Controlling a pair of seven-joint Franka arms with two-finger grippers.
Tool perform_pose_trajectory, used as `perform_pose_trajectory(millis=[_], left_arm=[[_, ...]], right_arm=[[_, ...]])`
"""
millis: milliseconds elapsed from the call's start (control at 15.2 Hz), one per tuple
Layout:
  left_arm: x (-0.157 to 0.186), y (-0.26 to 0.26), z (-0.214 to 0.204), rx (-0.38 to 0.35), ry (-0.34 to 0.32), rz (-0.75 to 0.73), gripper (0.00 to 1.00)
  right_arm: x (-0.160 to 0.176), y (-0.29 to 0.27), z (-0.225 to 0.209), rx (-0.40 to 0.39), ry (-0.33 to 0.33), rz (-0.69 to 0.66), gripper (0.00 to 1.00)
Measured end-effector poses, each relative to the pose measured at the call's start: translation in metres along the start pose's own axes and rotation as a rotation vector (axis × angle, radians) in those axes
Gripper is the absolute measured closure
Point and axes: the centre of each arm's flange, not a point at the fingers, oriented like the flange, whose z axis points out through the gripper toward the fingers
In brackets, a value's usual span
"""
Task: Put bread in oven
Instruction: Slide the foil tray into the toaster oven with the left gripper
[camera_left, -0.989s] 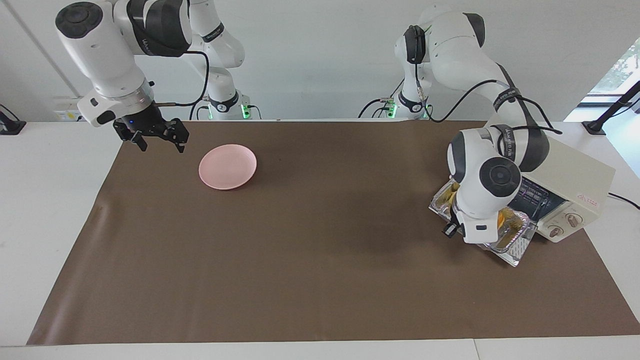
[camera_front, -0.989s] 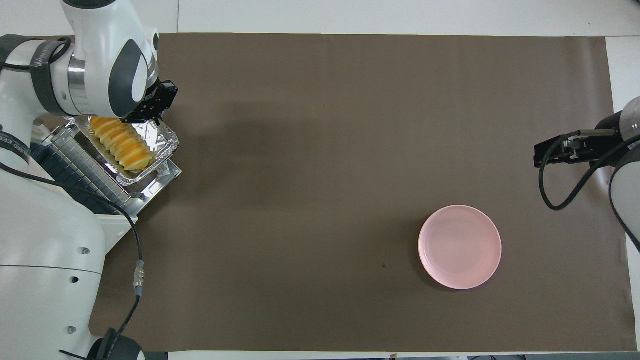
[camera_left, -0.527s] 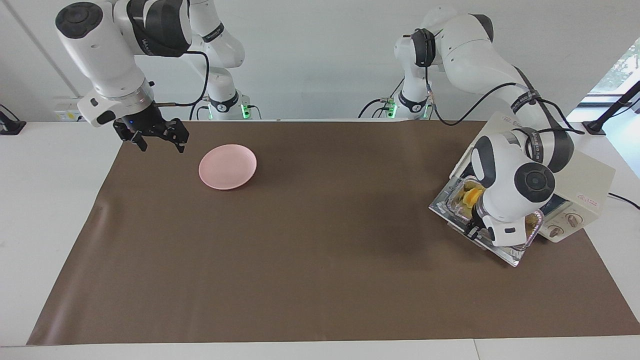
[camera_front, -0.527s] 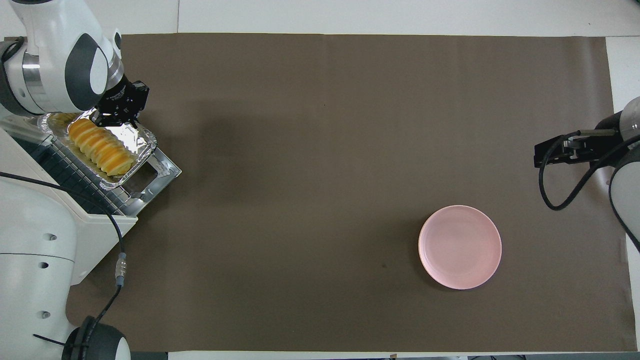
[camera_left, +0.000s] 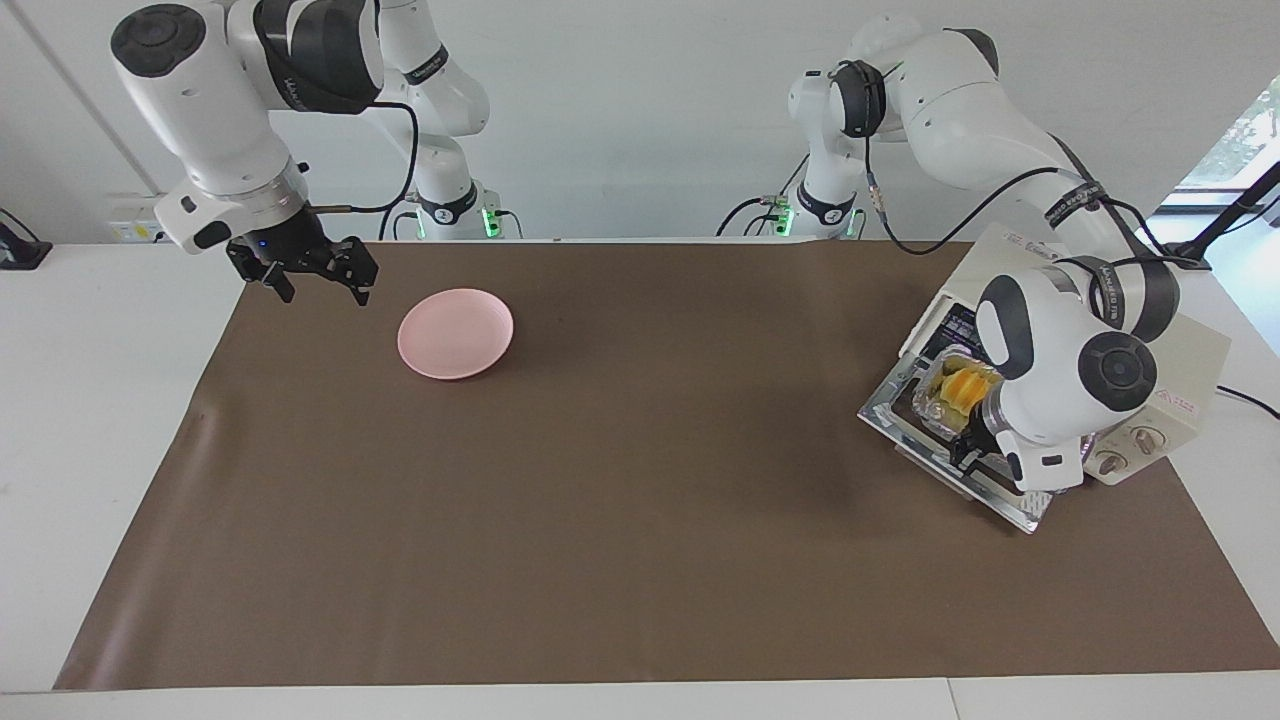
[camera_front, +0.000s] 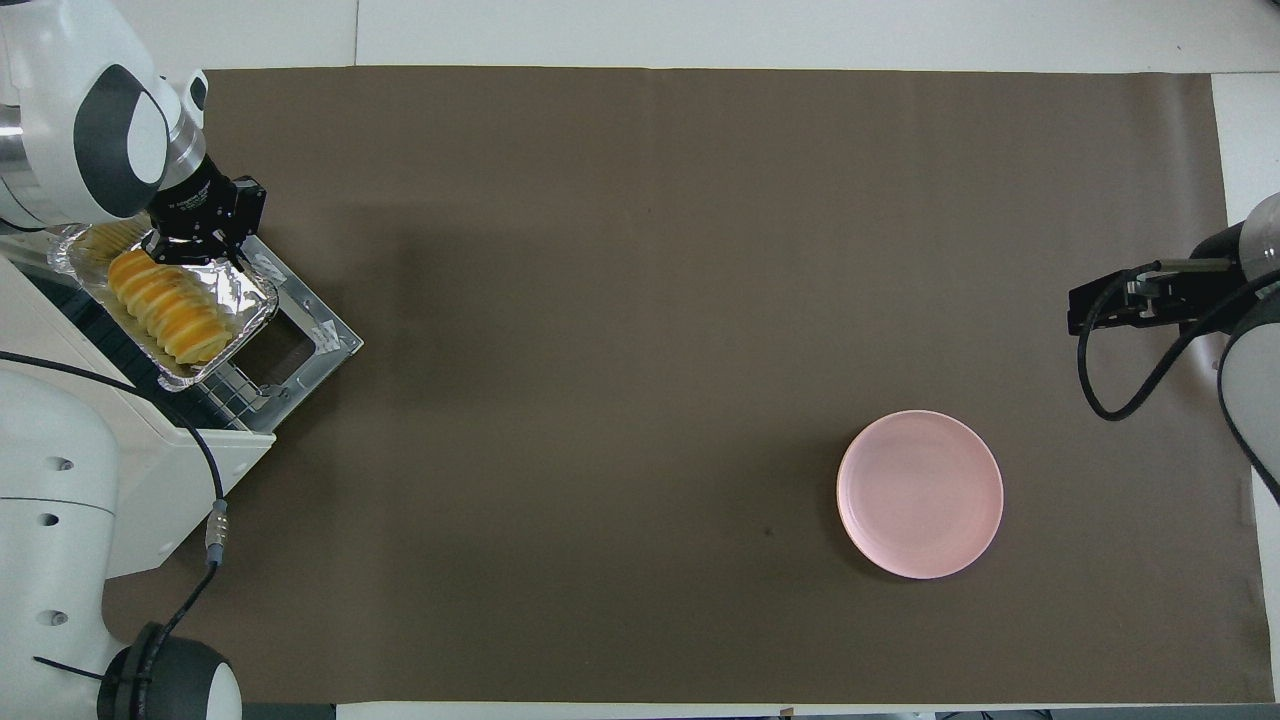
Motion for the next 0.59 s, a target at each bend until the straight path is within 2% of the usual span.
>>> perform_pose_trajectory(millis=[330,593], left_arm=[[-0.001,-0.005,0.002,0.021,-0.026,-0.006,0.98],[0.014,-0.033,-0.010,0.001,-0.035,-0.011,0.98]], right_arm=[[0.000,0.000,0.000,0.000,0.000,0.000,0.00],[0.000,0.000,0.000,0.000,0.000,0.000,0.00]])
